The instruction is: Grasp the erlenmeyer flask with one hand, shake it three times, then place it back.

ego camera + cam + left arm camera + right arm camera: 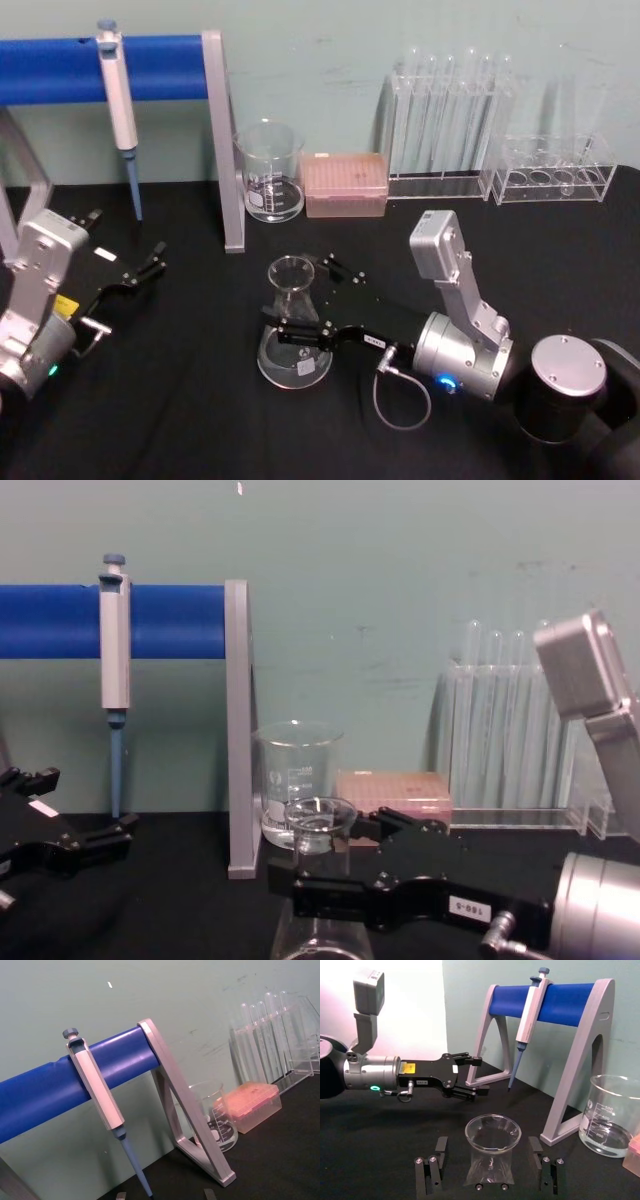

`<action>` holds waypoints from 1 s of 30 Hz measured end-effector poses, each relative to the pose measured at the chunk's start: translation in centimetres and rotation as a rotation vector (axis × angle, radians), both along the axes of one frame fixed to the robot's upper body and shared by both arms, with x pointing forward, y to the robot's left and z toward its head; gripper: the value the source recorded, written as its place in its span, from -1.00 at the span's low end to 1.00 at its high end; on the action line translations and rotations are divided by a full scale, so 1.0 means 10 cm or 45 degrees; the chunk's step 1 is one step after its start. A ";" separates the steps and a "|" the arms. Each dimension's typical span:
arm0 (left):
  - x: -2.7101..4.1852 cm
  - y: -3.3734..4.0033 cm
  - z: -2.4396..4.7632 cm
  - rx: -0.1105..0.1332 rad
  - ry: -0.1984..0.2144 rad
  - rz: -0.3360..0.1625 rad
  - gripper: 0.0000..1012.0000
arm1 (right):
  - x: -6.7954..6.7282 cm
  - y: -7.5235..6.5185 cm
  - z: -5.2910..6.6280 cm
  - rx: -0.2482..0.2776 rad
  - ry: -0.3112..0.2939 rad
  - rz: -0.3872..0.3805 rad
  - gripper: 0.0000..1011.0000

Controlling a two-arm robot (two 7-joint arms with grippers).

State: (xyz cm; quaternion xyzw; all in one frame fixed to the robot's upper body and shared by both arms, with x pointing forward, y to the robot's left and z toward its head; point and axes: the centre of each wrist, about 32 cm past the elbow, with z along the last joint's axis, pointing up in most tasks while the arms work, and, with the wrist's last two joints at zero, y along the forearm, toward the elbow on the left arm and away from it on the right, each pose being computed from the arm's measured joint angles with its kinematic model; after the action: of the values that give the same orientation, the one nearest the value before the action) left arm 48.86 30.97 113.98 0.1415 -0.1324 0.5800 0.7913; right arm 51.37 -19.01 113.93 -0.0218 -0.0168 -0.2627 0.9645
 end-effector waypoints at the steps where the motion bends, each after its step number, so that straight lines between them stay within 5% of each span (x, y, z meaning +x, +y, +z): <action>1: 0.000 0.000 0.000 0.000 0.000 0.000 0.98 | 0.00 0.00 0.00 0.002 0.001 0.001 0.98; 30: 0.000 0.000 0.000 0.000 0.000 0.000 0.98 | -0.37 -0.32 -0.02 0.021 0.095 -0.083 0.98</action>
State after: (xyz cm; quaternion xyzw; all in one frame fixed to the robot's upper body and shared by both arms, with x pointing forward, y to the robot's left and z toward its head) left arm 48.86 30.97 113.98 0.1415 -0.1325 0.5799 0.7913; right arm 47.66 -22.17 113.70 -0.0243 0.0222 -0.2933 0.9554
